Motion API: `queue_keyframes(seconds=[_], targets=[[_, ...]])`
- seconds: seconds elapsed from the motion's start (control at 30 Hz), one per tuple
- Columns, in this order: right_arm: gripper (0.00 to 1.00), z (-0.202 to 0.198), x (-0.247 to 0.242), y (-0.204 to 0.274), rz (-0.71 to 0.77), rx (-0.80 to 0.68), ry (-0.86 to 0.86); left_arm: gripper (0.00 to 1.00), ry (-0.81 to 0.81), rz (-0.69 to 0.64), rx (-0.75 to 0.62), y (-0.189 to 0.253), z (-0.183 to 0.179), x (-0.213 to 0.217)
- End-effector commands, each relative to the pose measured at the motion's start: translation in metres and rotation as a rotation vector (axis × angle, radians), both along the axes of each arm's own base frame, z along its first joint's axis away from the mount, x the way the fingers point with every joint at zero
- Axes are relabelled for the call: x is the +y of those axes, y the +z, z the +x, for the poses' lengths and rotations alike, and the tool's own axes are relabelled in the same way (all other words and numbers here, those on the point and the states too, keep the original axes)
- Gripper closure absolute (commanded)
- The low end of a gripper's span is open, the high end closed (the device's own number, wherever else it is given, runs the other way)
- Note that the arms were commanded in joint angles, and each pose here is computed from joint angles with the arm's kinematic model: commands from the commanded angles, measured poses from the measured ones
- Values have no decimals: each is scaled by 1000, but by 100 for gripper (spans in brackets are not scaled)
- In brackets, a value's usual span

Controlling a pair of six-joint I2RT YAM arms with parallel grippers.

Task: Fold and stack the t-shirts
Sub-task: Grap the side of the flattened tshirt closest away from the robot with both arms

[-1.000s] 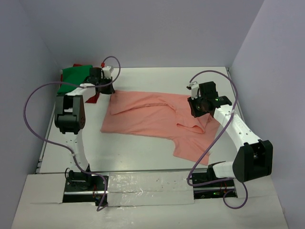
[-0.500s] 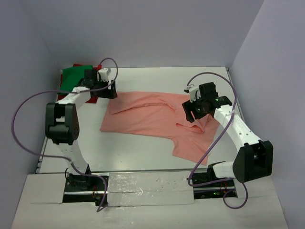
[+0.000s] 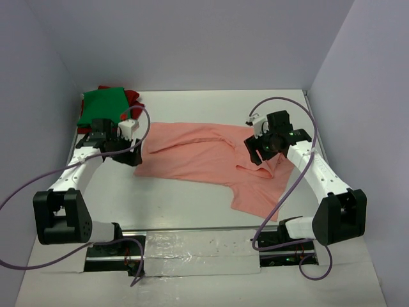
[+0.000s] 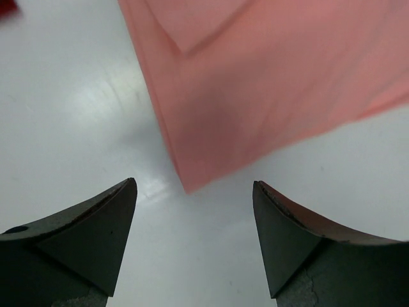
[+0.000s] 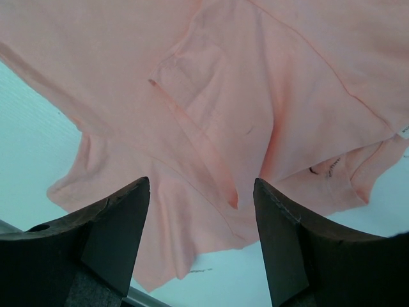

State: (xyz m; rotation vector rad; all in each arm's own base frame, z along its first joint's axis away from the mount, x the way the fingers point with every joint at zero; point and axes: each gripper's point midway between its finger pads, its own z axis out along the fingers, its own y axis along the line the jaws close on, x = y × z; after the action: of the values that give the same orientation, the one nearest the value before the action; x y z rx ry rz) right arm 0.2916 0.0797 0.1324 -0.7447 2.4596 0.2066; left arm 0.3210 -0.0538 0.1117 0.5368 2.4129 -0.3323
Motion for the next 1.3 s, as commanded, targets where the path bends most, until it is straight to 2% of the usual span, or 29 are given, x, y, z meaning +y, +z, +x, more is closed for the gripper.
queue_keyframes(seconds=[0.0, 0.2, 0.33, 0.5, 0.7, 0.9, 1.27], targets=[[27, -12, -9, -1, -60, 29, 66, 18, -71, 2, 85, -14, -34, -1], [27, -53, -31, -28, -201, 151, 213, 18, -83, -22, 78, -12, -35, -6], [27, -71, -35, -28, -240, 149, 294, 19, -52, -36, 64, -12, -27, 1], [27, -72, -28, -8, -212, 52, 294, 21, -28, -29, 81, -30, -24, 3], [27, -79, -26, -6, -202, 61, 311, 21, -2, -5, 137, -52, -27, 10], [27, -77, -30, -1, -226, 68, 318, 22, -65, -13, 263, -63, -35, 8], [26, -84, -28, 8, -212, 60, 332, 25, -87, -68, 286, -73, -22, 1]])
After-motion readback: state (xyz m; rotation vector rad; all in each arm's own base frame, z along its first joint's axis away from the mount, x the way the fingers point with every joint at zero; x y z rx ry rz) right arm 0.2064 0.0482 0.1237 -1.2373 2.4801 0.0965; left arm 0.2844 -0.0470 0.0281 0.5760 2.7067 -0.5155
